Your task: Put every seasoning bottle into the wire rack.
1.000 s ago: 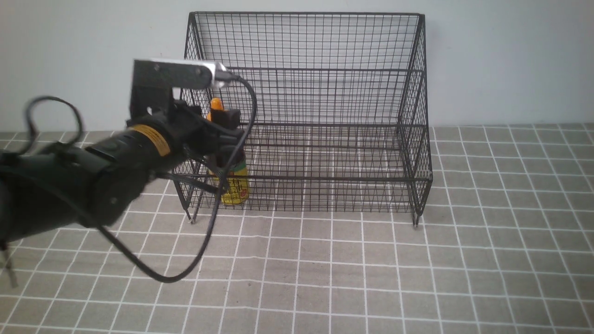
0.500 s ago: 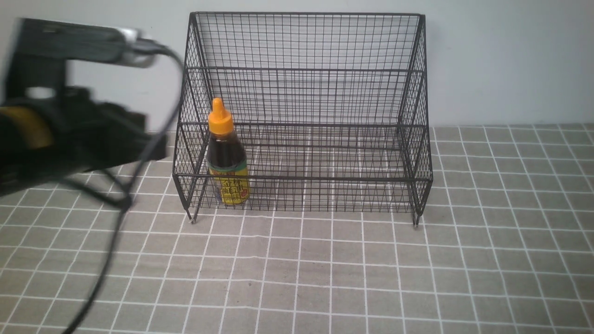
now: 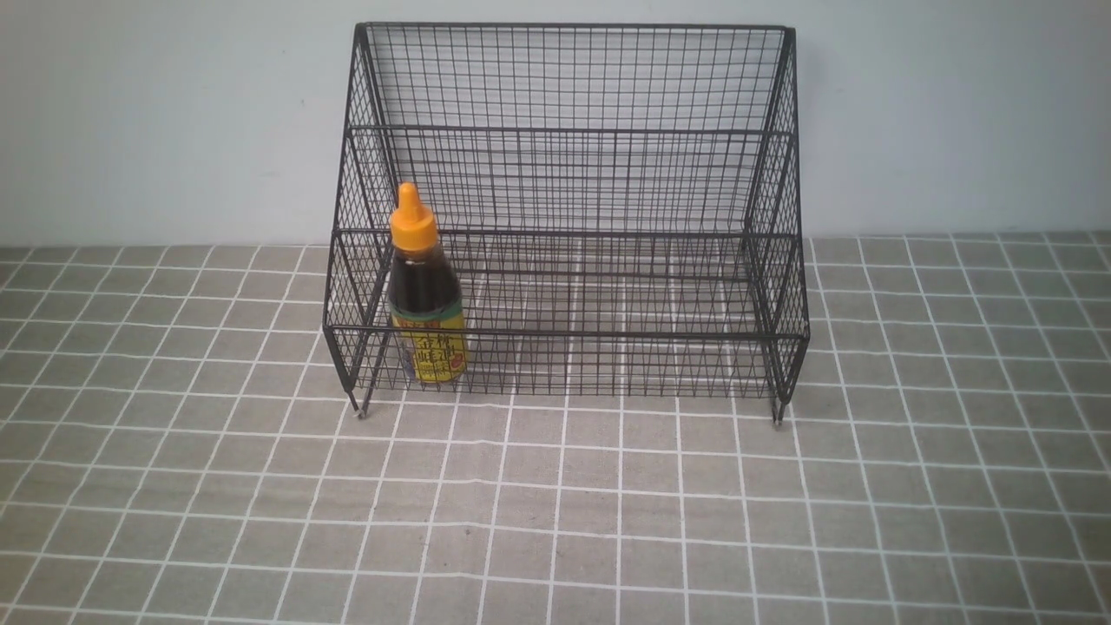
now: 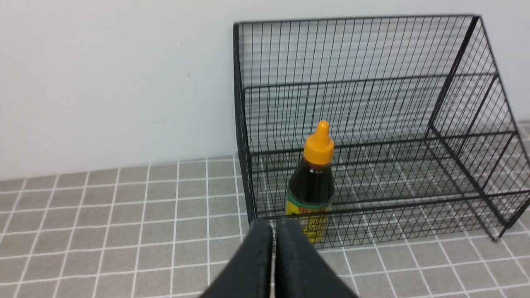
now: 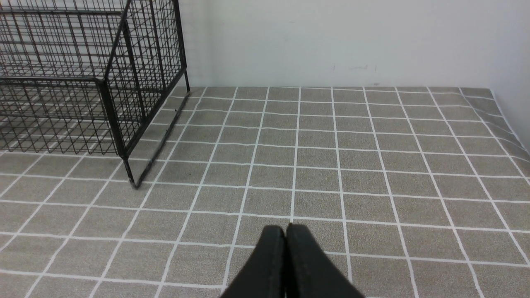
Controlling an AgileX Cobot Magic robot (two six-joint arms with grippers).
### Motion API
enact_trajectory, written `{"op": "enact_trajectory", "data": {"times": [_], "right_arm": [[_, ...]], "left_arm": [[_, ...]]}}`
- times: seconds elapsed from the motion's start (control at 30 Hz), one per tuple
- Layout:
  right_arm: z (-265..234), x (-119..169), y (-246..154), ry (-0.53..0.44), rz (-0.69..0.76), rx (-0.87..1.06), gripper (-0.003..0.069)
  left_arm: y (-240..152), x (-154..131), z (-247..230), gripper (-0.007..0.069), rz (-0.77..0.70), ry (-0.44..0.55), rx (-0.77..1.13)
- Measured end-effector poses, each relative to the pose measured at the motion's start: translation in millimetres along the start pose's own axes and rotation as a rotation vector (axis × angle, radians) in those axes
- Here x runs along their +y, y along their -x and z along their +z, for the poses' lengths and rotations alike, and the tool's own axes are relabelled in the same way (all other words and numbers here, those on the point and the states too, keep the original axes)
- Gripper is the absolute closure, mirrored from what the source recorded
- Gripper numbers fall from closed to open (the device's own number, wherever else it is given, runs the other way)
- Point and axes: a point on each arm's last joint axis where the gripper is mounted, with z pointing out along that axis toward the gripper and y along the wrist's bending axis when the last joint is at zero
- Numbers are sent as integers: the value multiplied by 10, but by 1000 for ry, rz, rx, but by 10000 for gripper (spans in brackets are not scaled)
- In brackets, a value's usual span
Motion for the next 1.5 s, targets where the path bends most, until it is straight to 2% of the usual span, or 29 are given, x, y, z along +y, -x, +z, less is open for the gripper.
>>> {"op": "enact_trajectory", "data": {"times": [0.23,0.53,0.7,1.03,1.17,1.5], "right_arm": [[0,0,0,0,0,0,673],[0,0,0,0,0,0,673],[0,0,0,0,0,0,673],[0,0,0,0,2,0,673],[0,0,0,0,2,0,673],[-1,0,0,0,2,-1,673]], "left_arm": [[-7,25,-286,632,-9,-11,-91],[-106,36,-308,632,-6,-10,-80],[-485,61,-177,632,37,4,-65],[-1879,206,182,632,96,122,-20],[-2195,224,233,632,100,126,0],[-2283,228,247,632,89,125,16]]}}
